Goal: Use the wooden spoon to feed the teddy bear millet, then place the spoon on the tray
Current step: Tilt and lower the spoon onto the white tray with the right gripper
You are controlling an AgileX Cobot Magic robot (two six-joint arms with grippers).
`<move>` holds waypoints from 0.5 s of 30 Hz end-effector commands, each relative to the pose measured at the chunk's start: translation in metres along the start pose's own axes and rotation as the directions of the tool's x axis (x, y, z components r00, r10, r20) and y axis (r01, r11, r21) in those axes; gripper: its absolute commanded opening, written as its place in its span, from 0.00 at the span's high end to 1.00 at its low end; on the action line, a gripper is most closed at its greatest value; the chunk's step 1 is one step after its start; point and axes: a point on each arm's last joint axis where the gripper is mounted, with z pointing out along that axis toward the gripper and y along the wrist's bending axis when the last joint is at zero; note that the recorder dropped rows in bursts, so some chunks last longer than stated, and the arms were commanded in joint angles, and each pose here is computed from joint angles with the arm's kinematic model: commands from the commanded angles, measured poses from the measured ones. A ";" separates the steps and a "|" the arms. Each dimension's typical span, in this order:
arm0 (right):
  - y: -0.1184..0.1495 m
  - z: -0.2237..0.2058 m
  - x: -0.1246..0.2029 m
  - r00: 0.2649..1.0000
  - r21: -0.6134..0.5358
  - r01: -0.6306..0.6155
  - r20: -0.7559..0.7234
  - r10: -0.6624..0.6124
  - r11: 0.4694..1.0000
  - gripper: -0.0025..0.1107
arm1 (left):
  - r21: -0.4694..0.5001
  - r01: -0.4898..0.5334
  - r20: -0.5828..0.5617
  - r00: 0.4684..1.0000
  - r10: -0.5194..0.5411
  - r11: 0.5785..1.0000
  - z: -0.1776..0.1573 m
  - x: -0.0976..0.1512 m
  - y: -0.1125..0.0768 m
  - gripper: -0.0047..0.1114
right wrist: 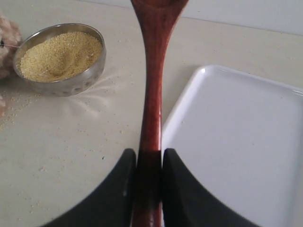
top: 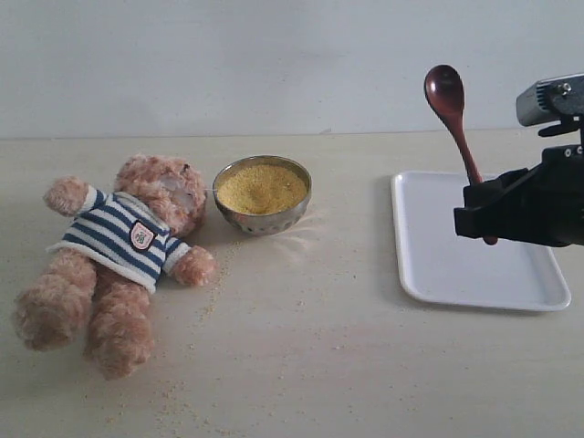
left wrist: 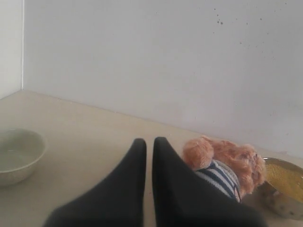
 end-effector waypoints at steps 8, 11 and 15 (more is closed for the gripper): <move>-0.006 0.003 0.004 0.999 0.058 0.009 -0.039 -0.007 0.998 0.98 | -0.015 0.140 -0.038 0.989 -0.140 0.990 0.002 0.015 0.004 0.92; -0.018 0.014 -0.006 0.997 0.163 0.009 -0.080 0.004 0.987 0.98 | -0.020 0.192 -0.105 0.976 -0.193 0.981 0.003 0.024 0.003 0.92; -0.036 0.031 -0.034 0.995 0.328 0.021 -0.101 0.013 0.945 0.98 | -0.023 0.145 -0.122 0.982 -0.147 0.989 0.002 0.026 0.004 0.92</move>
